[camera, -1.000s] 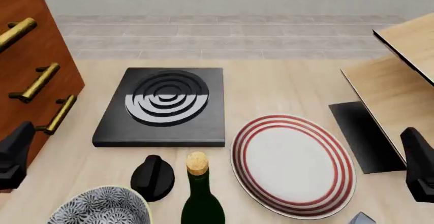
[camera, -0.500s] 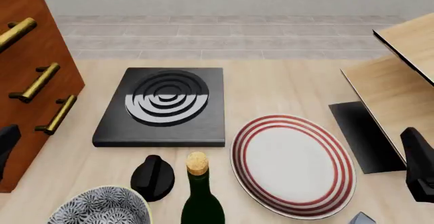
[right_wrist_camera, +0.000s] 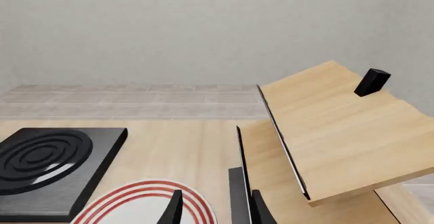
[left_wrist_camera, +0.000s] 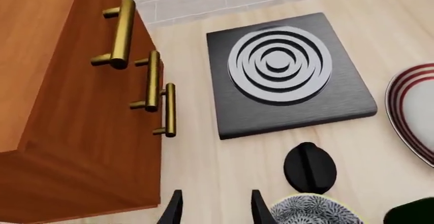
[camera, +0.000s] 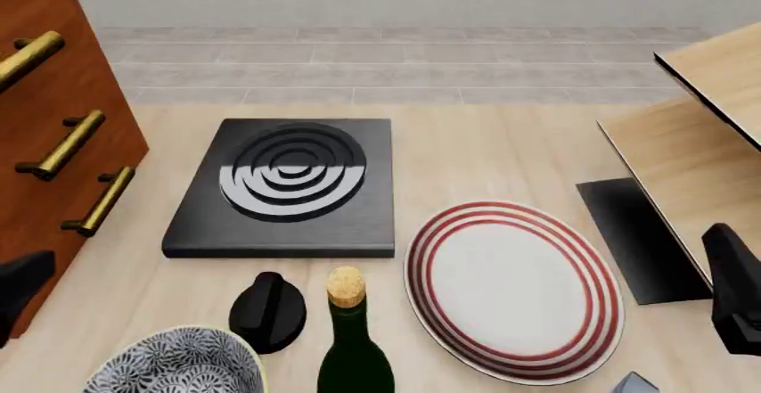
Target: Put the bowl on the top of the cabinet.
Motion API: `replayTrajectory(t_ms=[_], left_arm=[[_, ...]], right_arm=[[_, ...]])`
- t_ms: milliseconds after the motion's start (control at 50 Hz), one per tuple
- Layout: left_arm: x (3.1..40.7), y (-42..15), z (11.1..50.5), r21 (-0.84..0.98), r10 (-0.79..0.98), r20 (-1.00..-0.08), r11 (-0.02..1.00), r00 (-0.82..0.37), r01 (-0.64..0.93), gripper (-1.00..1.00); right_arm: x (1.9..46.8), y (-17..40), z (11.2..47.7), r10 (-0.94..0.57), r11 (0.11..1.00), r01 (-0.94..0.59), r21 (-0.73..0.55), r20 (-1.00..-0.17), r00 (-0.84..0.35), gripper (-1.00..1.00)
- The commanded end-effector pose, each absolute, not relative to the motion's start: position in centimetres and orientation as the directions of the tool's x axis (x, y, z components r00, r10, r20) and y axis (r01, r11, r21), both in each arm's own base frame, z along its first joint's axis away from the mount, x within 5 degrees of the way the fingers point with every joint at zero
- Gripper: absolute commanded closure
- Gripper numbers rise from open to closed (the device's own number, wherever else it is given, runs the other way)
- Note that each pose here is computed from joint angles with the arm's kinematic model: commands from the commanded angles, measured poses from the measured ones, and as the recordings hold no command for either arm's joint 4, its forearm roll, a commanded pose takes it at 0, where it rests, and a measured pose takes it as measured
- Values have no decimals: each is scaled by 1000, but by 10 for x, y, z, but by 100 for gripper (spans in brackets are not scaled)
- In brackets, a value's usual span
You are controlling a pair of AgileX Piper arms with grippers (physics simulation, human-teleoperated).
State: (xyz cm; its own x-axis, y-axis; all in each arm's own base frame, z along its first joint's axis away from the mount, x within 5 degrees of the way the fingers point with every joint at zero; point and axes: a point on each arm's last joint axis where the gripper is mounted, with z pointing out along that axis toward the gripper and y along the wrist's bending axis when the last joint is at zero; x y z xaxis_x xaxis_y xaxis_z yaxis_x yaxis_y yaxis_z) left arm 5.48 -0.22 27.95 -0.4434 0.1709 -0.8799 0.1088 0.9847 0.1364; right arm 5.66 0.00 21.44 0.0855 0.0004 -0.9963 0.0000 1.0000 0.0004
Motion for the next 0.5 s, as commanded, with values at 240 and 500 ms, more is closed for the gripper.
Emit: replayTrajectory(t_ms=[240,500], left_arm=[[56,-5,276,137,212,-837,974,-504,182,-100],[50,-5,287,133,220,-811,972,-542,196,-100]], right_arm=[[57,0,214,0,1000,0,0,-996,86,-100],[57,0,214,0,1000,0,0,-996,86,-100]])
